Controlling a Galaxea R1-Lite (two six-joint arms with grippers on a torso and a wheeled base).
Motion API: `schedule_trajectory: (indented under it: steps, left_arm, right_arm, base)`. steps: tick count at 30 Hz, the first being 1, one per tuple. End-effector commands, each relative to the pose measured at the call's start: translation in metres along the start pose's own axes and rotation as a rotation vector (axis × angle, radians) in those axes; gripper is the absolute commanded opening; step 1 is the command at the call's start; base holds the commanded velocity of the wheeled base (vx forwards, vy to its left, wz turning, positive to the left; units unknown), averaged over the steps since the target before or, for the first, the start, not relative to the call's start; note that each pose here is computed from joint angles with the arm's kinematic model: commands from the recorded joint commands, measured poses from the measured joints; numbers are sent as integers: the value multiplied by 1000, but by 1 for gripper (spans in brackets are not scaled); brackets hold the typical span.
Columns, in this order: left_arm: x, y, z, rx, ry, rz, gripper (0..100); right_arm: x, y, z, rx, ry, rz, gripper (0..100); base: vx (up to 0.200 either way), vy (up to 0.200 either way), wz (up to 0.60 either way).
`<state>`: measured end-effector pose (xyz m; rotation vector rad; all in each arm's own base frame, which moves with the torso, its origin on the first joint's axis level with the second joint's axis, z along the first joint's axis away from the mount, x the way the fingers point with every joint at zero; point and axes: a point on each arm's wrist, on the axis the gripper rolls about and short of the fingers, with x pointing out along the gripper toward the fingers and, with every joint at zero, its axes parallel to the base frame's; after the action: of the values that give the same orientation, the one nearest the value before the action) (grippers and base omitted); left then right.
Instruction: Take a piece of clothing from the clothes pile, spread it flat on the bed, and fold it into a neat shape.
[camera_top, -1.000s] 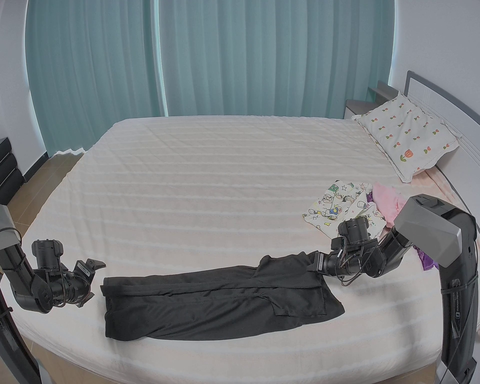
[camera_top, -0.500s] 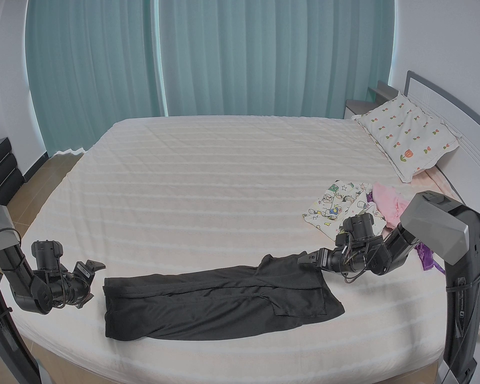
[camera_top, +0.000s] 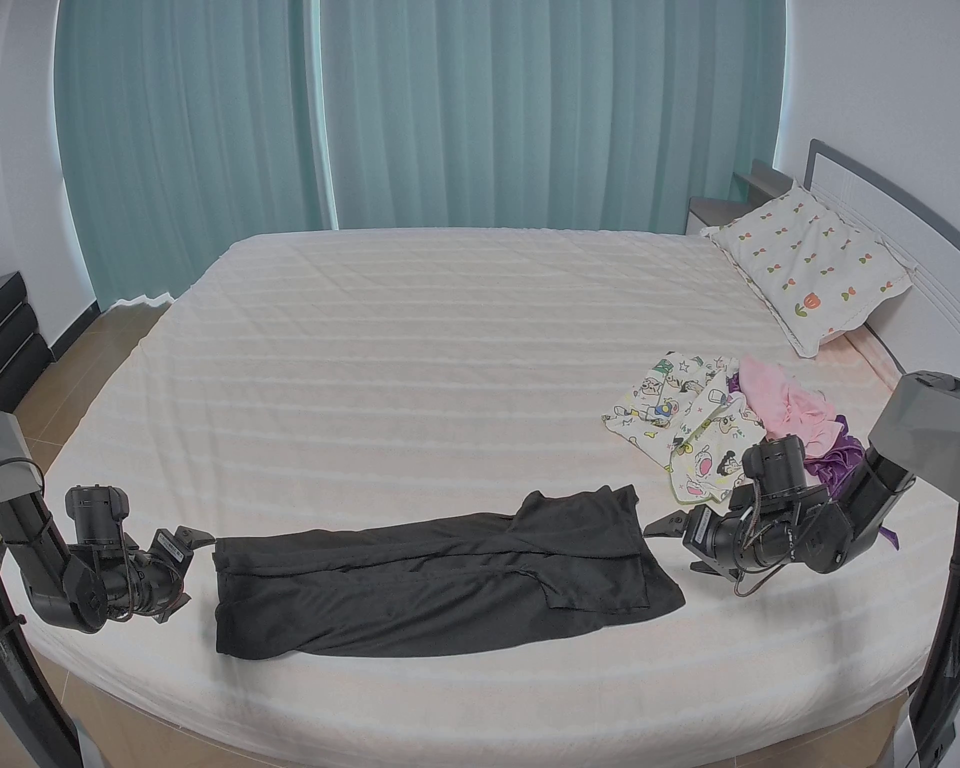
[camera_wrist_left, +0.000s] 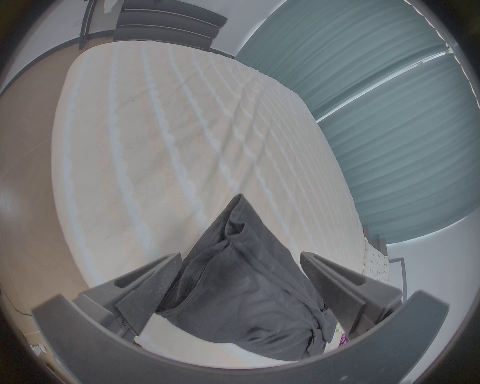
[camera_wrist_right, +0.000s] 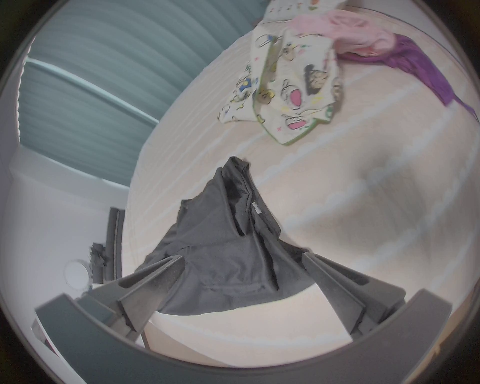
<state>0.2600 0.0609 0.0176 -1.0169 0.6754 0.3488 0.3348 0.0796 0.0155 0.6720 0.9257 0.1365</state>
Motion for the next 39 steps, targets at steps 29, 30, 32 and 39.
schedule_trajectory:
  steps: [29, 30, 32, 39]
  left_arm:
    - [90, -34, -12, 224, -88, 58, 0]
    - [92, -32, -13, 242, -100, 79, 0]
    - [93, -31, -14, 250, -116, 101, 0]
    - [84, -29, -15, 251, -121, 118, 0]
  right_arm:
    - [-23, -21, -19, 128, -47, 47, 100]
    - [-23, -21, -19, 128, -47, 47, 100]
    - [-22, -21, -20, 128, -46, 46, 100]
    - [-23, -22, -20, 127, -45, 45, 100]
  base:
    - [0, 0, 0]
    - [0, 0, 0]
    - [0, 0, 0]
    - [0, 0, 0]
